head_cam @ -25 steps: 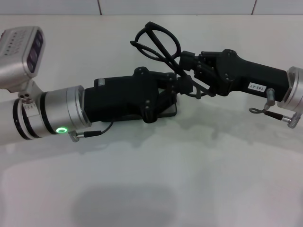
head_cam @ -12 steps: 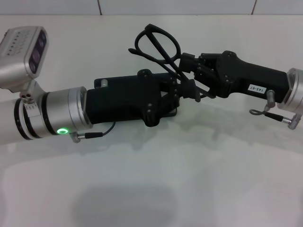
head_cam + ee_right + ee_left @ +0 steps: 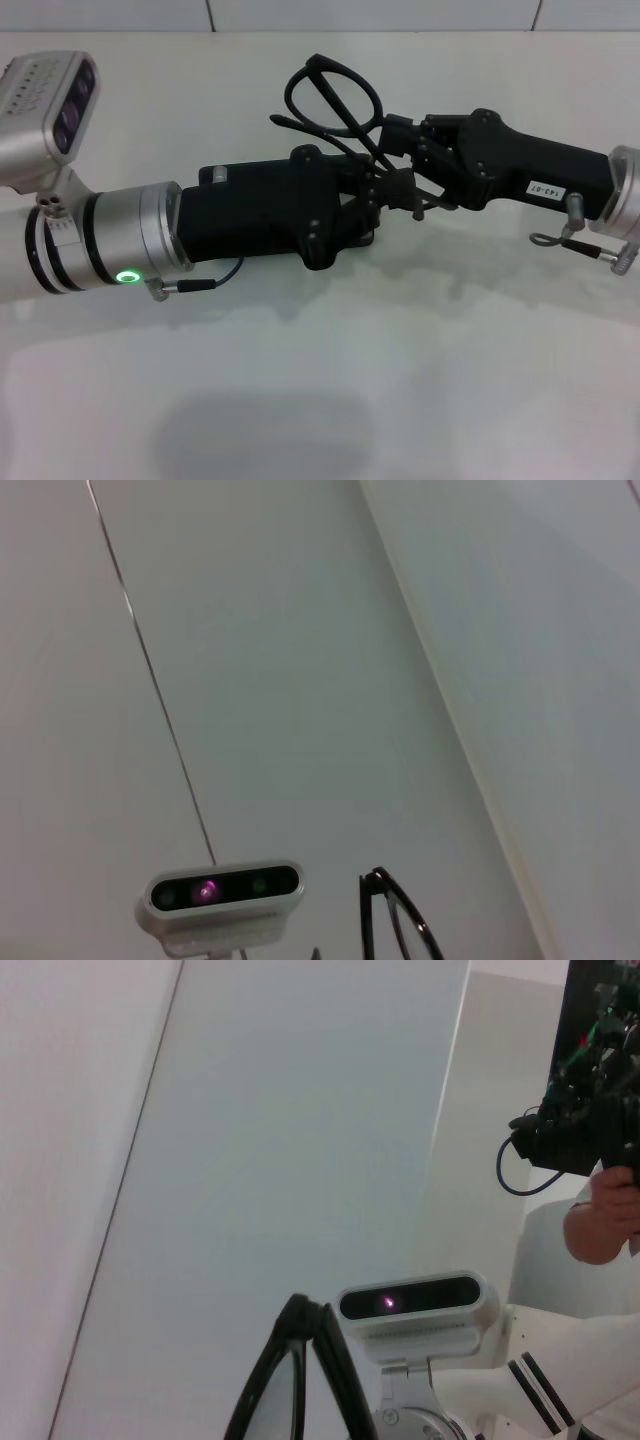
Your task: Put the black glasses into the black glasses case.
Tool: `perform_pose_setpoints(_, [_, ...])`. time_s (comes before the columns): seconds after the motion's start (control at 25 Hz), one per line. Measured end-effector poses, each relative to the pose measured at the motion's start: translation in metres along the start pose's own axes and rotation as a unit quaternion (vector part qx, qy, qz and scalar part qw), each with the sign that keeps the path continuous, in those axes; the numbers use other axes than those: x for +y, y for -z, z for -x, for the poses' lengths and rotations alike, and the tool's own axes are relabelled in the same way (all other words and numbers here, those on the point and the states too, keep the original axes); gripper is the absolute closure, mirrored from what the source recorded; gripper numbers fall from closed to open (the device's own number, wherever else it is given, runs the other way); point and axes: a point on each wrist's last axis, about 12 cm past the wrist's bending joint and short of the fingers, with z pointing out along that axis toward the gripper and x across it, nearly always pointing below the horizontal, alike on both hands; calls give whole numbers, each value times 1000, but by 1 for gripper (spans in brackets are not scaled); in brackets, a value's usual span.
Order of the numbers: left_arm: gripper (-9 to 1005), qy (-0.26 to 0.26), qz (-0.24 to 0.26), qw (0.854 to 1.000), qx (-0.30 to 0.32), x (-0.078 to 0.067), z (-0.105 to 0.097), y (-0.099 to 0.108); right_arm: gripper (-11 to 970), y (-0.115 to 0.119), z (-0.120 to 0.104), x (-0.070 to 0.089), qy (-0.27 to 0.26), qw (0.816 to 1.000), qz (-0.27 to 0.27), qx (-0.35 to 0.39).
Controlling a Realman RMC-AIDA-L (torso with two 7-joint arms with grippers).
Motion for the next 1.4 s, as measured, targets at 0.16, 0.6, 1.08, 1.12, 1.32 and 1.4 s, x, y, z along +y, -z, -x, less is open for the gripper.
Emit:
perform_pose_setpoints(0.16, [994,1,-2,1000,2,0,0,0,881,3,0,0,5,1000,-2,-2])
perform_pose_setpoints(0.6, [994,1,-9,1000,7,2,8,2,879,2,-1,3,12,1000,9,5])
perform_pose_setpoints(1.08, [994,5,-20,1000,13,3,12,4,877,1,-1,4,17,1000,17,8])
perform_pose_setpoints(1.12, [994,4,-21,1000,13,3,13,4,877,1,-1,5,17,1000,18,8])
perform_pose_setpoints(1.32, [994,3,-23,1000,14,3,14,4,876,1,-1,5,17,1000,18,8])
perform_pose_setpoints(1.4, [994,3,-22,1000,14,3,14,5,876,1,0,4,18,1000,15,4])
